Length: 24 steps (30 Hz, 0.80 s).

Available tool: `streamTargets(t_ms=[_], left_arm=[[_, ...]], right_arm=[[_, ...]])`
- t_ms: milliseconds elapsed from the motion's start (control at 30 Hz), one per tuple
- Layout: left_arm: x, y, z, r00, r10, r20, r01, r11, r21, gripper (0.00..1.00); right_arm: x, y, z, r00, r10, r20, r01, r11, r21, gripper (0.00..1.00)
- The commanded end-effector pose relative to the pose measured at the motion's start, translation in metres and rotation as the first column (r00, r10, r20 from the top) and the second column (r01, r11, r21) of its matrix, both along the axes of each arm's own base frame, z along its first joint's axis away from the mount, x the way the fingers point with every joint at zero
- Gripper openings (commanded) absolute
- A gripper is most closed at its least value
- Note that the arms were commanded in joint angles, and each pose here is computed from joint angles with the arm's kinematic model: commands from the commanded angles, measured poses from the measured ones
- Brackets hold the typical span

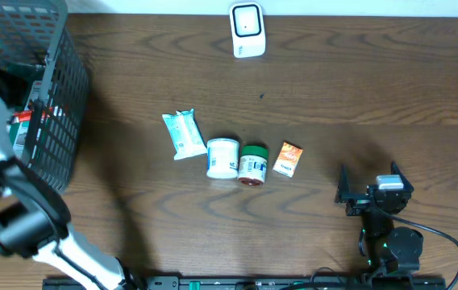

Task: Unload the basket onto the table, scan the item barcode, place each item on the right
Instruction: 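Return the left gripper to the basket and grasp the red stick packet, then carry the red stick packet out, drop it below the wipes, withdraw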

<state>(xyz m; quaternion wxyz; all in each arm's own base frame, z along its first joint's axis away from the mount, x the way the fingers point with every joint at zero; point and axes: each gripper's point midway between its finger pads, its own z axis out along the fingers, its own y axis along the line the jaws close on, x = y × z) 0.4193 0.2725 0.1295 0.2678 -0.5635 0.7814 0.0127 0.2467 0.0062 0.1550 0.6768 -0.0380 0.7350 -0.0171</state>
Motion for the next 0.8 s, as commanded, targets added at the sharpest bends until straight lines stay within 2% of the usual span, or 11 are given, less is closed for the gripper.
streamTargets(t_ms=[0, 33, 167, 233, 333, 400, 433, 467, 567, 700, 767], left_arm=[[0.004, 0.005, -0.048, 0.992, 0.120, -0.032, -0.122, 0.989, -0.089, 0.59], [0.007, 0.006, -0.059, 0.990, 0.133, -0.036, -0.136, 0.986, -0.099, 0.61], [0.014, 0.008, -0.088, 0.990, 0.133, -0.054, -0.138, 0.985, -0.107, 0.62], [0.013, 0.009, -0.100, 0.988, 0.136, -0.073, -0.143, 0.984, -0.105, 0.66], [0.009, 0.011, -0.118, 0.983, 0.146, -0.112, -0.157, 0.983, -0.097, 0.67], [0.004, 0.009, -0.132, 0.979, 0.144, -0.147, -0.161, 0.981, -0.109, 0.49], [0.002, 0.008, -0.136, 0.977, 0.143, -0.160, -0.162, 0.980, -0.115, 0.23], [0.000, 0.007, -0.137, 0.976, 0.141, -0.166, -0.161, 0.980, -0.117, 0.08], [0.002, 0.008, -0.120, 0.980, 0.135, -0.143, -0.151, 0.983, -0.104, 0.07], [0.007, 0.012, -0.050, 0.992, 0.126, -0.031, -0.127, 0.991, -0.046, 0.07], [0.008, 0.013, -0.001, 0.994, 0.103, 0.048, -0.104, 0.995, 0.011, 0.07]], right_arm=[[0.000, -0.004, -0.001, 1.000, -0.016, -0.004, 0.015, 1.000, -0.006, 0.99], [0.000, -0.004, -0.001, 1.000, -0.016, -0.004, 0.015, 1.000, -0.006, 0.99], [0.000, -0.004, -0.001, 1.000, -0.016, -0.004, 0.016, 1.000, -0.006, 0.99], [0.000, -0.004, -0.001, 1.000, -0.016, -0.004, 0.015, 1.000, -0.006, 0.99], [0.000, -0.004, -0.001, 1.000, -0.016, -0.004, 0.015, 1.000, -0.006, 0.99], [0.000, -0.004, -0.001, 1.000, -0.016, -0.004, 0.015, 1.000, -0.006, 0.99], [0.000, -0.004, -0.001, 1.000, -0.016, -0.004, 0.015, 1.000, -0.006, 0.99], [0.000, -0.004, -0.001, 1.000, -0.016, -0.004, 0.015, 1.000, -0.006, 0.99], [0.000, -0.004, -0.001, 1.000, -0.016, -0.004, 0.015, 1.000, -0.006, 0.99], [0.000, -0.004, -0.001, 1.000, -0.016, -0.004, 0.015, 1.000, -0.006, 0.99], [0.000, -0.004, -0.001, 1.000, -0.016, -0.004, 0.015, 1.000, -0.006, 0.99]])
